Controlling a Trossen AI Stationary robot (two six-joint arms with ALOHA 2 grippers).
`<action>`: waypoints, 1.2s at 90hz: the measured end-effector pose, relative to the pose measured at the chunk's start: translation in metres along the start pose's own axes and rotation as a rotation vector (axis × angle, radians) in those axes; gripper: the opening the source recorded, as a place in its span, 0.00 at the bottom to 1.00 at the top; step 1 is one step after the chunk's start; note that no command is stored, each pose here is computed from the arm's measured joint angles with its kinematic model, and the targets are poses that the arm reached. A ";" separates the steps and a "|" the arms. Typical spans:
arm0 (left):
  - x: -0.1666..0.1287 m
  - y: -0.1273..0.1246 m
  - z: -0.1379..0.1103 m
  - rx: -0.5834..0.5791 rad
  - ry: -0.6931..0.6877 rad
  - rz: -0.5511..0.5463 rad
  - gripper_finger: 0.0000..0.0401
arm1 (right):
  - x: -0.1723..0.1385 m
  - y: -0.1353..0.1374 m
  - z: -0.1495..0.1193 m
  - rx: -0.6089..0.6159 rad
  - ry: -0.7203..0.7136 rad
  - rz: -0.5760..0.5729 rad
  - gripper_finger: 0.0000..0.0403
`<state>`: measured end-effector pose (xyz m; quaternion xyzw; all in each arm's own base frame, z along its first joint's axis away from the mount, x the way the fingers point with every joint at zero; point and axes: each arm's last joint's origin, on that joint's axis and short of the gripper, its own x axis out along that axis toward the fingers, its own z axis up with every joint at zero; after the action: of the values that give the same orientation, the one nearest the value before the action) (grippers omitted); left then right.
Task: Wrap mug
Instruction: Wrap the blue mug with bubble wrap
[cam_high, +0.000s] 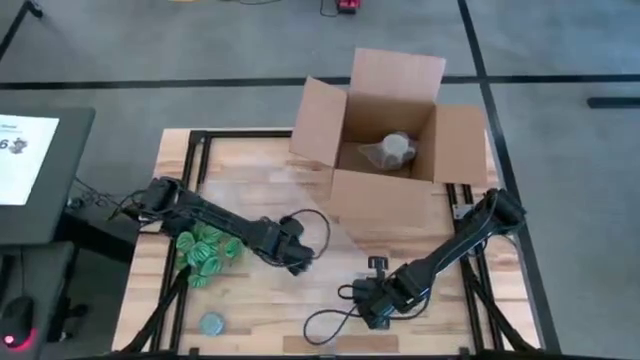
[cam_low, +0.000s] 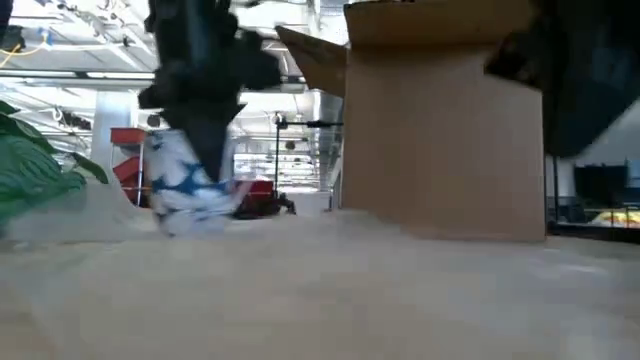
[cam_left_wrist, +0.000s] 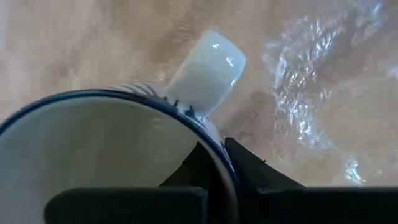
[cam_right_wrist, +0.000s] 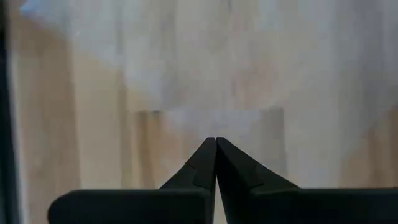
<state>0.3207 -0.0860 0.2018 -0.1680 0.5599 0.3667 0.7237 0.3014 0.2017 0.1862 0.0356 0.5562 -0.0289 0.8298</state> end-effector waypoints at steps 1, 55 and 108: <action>0.000 0.001 0.000 0.001 0.001 0.007 0.00 | 0.002 -0.001 -0.001 0.007 -0.003 0.002 0.00; -0.070 -0.016 0.030 0.066 -0.118 -0.190 0.01 | -0.117 -0.049 0.014 0.147 -0.338 0.248 0.00; -0.078 -0.036 0.021 0.029 -0.171 -0.306 0.01 | -0.265 -0.184 0.014 0.077 -0.759 0.075 0.30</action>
<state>0.3526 -0.1229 0.2749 -0.2093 0.4694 0.2570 0.8184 0.1971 0.0194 0.4319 0.0736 0.2062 -0.0305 0.9753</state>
